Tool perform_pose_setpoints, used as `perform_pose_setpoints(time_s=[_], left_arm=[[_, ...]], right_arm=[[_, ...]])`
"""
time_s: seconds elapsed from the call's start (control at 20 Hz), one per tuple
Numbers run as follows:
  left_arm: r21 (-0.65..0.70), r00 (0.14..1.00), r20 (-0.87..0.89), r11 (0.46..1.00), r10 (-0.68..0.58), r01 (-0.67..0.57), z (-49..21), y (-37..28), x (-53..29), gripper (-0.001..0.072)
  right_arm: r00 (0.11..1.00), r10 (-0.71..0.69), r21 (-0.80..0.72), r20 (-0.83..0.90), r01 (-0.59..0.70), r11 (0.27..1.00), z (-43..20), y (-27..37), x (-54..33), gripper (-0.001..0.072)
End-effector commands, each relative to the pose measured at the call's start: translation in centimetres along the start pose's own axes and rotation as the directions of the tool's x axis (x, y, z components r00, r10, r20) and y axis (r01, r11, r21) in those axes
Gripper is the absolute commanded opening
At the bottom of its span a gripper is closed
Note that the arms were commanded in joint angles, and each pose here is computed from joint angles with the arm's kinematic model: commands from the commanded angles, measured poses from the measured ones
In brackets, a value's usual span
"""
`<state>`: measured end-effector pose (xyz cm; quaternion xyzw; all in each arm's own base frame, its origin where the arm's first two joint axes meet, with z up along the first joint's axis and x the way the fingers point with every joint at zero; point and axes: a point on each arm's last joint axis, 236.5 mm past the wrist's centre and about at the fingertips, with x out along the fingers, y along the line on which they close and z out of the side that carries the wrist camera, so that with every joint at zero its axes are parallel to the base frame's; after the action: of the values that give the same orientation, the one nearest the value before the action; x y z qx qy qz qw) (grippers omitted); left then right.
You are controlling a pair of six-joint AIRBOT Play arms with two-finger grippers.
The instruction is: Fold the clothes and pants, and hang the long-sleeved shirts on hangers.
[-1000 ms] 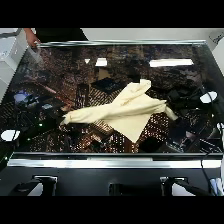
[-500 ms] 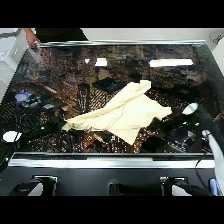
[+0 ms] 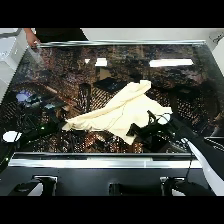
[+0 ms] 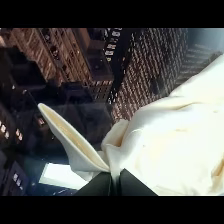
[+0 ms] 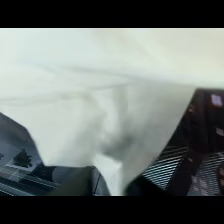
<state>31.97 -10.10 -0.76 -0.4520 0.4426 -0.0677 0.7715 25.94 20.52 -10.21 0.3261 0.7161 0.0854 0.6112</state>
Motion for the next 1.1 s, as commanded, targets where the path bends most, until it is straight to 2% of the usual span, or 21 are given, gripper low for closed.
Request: perform_pose_setpoints(time_s=[0.0,0.1,0.15,0.25,0.3,0.35,0.45,0.5,0.55,0.6,0.65,0.7,0.85,1.05], left_arm=[[0.025,1.000,0.009,1.000,-0.002,0.002,0.3,-0.1,-0.1,0.0033],[0.163,0.998,0.045,0.986,-0.037,0.029,1.9,-2.3,-0.8,0.0033],[0.257,0.993,0.088,0.965,-0.080,0.055,3.6,-4.9,-2.0,0.0033],[0.452,0.947,0.239,0.888,-0.215,0.087,8.5,-12.5,-6.5,0.0032],[0.520,0.896,0.328,0.849,-0.300,0.093,10.9,-17.0,-10.1,0.0032],[0.587,0.816,0.418,0.804,-0.401,0.095,13.1,-22.1,-14.9,0.0033],[0.703,0.618,0.521,0.707,-0.589,0.080,14.5,-31.3,-25.7,0.0033],[0.753,0.510,0.539,0.655,-0.670,0.066,13.9,-35.1,-31.3,0.0033],[0.795,0.413,0.535,0.605,-0.737,0.048,12.4,-38.0,-36.5,0.0033],[0.827,0.338,0.520,0.562,-0.784,0.031,10.6,-40.0,-40.5,0.0033],[0.852,0.277,0.499,0.523,-0.821,0.015,8.6,-41.3,-44.0,0.0033],[0.869,0.239,0.481,0.495,-0.844,0.002,6.9,-42.0,-46.3,0.0033],[0.890,0.178,0.452,0.456,-0.874,-0.020,3.4,-42.1,-49.8,0.0033],[0.886,0.147,0.464,0.461,-0.874,-0.054,3.0,-41.9,-51.1,0.0033]], right_arm=[[1.000,0.019,-0.009,-0.014,-0.019,1.000,-0.9,1.5,1.1,0.0034],[0.999,-0.004,-0.137,0.045,0.011,0.991,1.0,2.4,-1.6,0.0029],[0.992,-0.019,-0.207,0.126,0.045,0.977,3.1,3.3,-4.5,0.0029],[0.919,0.023,-0.292,0.394,0.102,0.951,8.7,6.6,-14.9,0.0029],[0.826,0.086,-0.323,0.556,0.121,0.939,10.8,9.1,-22.6,0.0029],[0.699,0.162,-0.354,0.697,0.138,0.925,11.6,11.6,-30.7,0.0030],[0.347,0.333,-0.421,0.877,0.217,0.881,8.2,16.3,-47.4,0.0030],[0.173,0.401,-0.434,0.900,0.269,0.860,4.3,18.0,-54.3,0.0030],[0.041,0.451,-0.439,0.892,0.319,0.840,0.0,19.1,-59.1,0.0031],[-0.063,0.492,-0.438,0.869,0.366,0.821,-4.5,19.9,-62.6,0.0031],[-0.129,0.524,-0.440,0.842,0.397,0.805,-8.2,20.4,-64.5,0.0031],[-0.178,0.550,-0.446,0.816,0.411,0.795,-11.4,20.5,-65.7,0.0031],[-0.248,0.588,-0.457,0.770,0.427,0.780,-16.2,20.4,-66.9,0.0031],[-0.260,0.591,-0.456,0.764,0.429,0.779,-16.5,20.5,-67.2,0.0031]])
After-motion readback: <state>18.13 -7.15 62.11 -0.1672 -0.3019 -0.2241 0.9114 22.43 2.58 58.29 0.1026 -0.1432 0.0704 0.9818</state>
